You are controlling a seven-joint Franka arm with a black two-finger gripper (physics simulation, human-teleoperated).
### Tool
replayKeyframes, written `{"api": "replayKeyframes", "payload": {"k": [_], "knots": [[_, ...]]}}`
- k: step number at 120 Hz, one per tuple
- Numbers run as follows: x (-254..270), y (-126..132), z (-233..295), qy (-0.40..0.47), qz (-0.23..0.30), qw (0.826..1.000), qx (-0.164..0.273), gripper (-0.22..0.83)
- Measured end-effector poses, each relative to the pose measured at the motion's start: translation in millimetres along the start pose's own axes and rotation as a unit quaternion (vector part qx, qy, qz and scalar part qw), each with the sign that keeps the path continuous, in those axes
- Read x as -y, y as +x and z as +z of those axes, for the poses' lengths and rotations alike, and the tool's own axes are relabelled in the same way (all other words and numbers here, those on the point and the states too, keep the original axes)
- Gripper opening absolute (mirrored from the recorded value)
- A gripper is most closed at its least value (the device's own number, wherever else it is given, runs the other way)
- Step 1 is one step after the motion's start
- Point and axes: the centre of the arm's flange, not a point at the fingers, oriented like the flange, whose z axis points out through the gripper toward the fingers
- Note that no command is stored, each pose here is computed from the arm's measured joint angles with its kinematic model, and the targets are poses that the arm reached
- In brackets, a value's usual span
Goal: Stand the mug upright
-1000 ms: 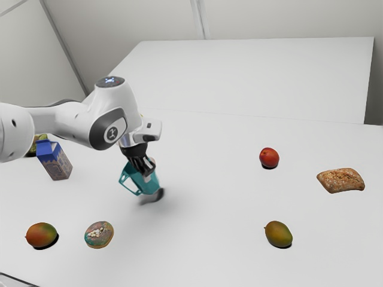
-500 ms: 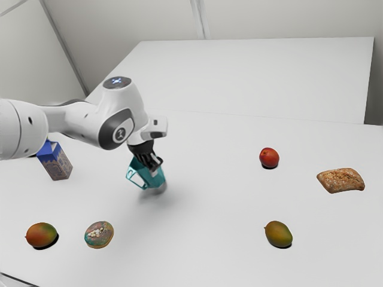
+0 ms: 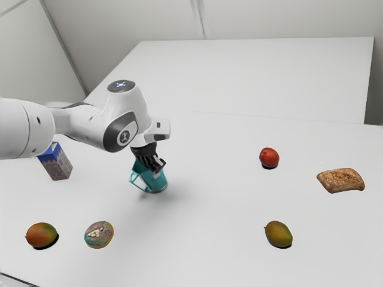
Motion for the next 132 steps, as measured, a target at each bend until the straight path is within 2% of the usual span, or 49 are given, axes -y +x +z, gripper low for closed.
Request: {"api": "replayKeyframes", "payload": {"k": [24,61,77,96,111,132], "knots": [[-0.2,0.1,-0.8,-0.002,0.001,1.000,-0.001,0.08],[0.3,1.5,-8.5,-0.002,0.006,1.000,-0.009,0.44],[0.7,0.5,-32.9,-0.002,0.007,0.999,-0.032,0.52],[0.8,-1.8,-68.1,-0.004,0.007,0.998,-0.061,0.57],[12.4,32.9,-122.5,-0.001,-0.003,0.997,-0.083,0.59],[29.6,82.8,-171.5,-0.014,-0.026,0.998,-0.056,0.60]]}}
